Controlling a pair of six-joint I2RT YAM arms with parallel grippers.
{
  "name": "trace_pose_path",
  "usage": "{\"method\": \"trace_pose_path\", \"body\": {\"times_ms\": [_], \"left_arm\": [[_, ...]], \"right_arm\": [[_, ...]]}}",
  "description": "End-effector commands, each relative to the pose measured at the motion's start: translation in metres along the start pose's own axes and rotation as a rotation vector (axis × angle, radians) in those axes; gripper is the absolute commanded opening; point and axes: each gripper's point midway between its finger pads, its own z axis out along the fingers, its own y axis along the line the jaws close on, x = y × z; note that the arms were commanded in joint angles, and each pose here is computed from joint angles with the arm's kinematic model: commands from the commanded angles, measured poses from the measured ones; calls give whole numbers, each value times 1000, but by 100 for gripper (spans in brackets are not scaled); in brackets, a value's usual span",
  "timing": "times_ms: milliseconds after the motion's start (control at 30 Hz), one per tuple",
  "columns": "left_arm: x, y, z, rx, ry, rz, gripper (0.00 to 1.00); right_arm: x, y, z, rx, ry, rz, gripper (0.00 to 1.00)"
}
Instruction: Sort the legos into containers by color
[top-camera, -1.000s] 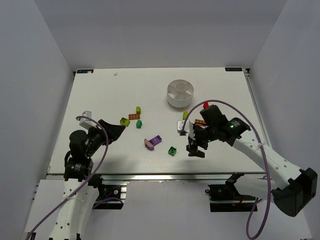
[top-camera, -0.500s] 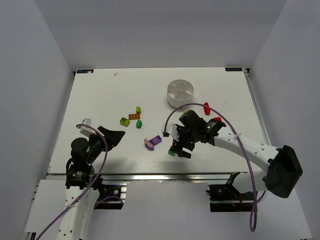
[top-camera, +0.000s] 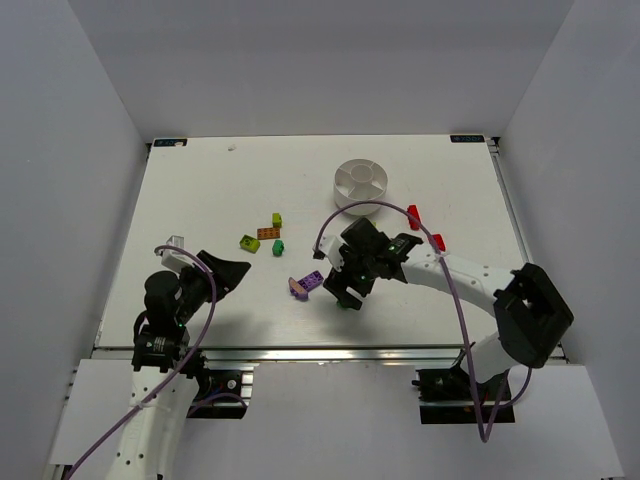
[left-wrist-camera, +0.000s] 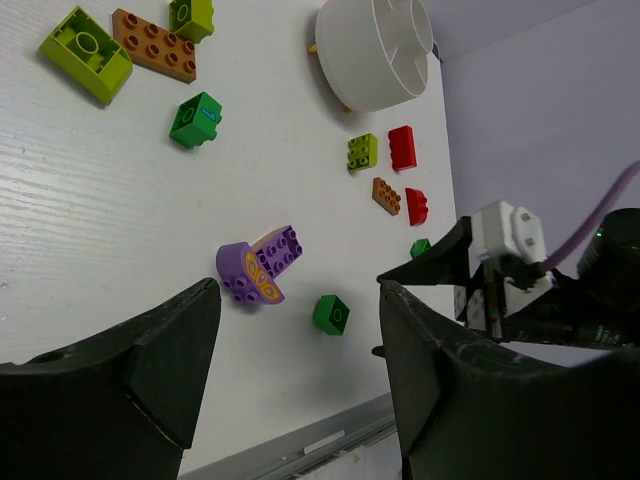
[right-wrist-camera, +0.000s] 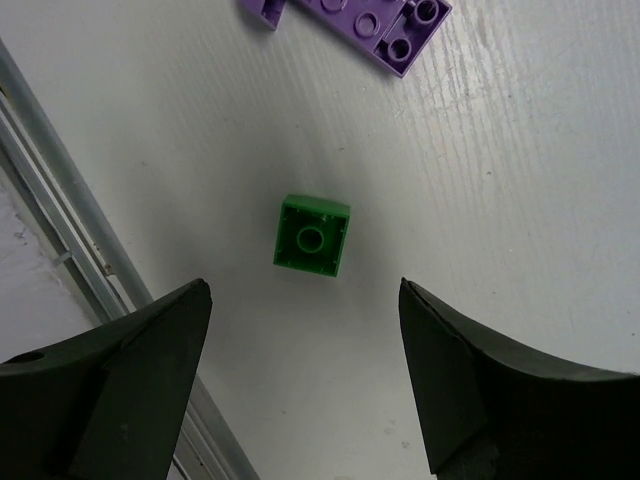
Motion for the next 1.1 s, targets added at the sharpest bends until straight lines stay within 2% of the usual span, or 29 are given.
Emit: {"method": "trace_pose_path", "body": {"times_ms": [0,500,800,933,1033,1067], "left_arm": [[-5,-3,-1,-2,-12,13,74],[-2,1,6,-10,18,12,74],[-2,2,7,-11,15,9,74],[-4,1,9,-9,13,12,74],[-6,-1,11,-2,9,13,74],[-6,-2,11,2,9,11,74]], "right_arm": [[-16,-5,9,2,-24,-36,79],[2,-12,41,12,78,-10,79],[10,-9,52,5,111,-30,68],[4,-9,50,-3,93,-56,52],[-4,-8,45,-13,72,-84,31],[-8,-9,42,-12,61,-90,21]]}}
